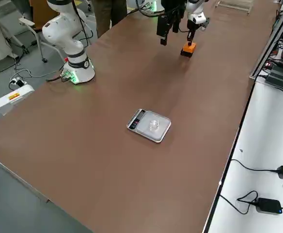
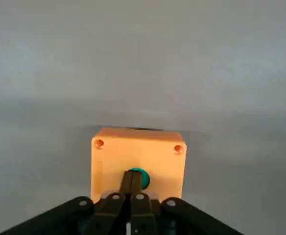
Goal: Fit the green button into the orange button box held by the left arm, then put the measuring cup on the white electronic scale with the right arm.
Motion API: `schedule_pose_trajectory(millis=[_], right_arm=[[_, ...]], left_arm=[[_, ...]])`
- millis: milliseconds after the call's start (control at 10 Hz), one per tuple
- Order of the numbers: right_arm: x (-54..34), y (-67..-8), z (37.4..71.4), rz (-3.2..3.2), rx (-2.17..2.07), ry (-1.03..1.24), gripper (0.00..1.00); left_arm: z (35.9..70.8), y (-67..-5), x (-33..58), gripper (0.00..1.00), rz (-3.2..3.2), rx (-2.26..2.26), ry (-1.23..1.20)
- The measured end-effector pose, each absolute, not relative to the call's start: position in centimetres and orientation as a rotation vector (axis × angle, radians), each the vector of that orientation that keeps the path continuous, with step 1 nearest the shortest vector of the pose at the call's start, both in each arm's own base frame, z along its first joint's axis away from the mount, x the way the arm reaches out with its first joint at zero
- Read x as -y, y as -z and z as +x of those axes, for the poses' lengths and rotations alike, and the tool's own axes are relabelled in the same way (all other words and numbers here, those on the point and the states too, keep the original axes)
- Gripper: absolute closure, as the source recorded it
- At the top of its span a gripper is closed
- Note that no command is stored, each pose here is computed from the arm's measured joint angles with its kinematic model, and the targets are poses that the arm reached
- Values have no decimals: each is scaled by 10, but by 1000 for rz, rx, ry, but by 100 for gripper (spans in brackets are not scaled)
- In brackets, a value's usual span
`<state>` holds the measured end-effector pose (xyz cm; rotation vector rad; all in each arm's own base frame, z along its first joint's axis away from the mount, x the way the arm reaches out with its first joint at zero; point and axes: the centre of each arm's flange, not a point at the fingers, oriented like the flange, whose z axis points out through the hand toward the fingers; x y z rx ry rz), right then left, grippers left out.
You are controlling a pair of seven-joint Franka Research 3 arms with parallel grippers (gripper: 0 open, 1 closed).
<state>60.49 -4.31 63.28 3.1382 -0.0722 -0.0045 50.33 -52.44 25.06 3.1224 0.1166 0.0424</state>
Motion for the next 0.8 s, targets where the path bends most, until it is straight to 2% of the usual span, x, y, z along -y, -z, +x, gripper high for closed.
schedule_pose_trajectory(millis=[800], right_arm=[[43, -633, 605, 3138, 72, 5, 0]], left_arm=[[508, -255, 523, 99, 3115, -127, -52]])
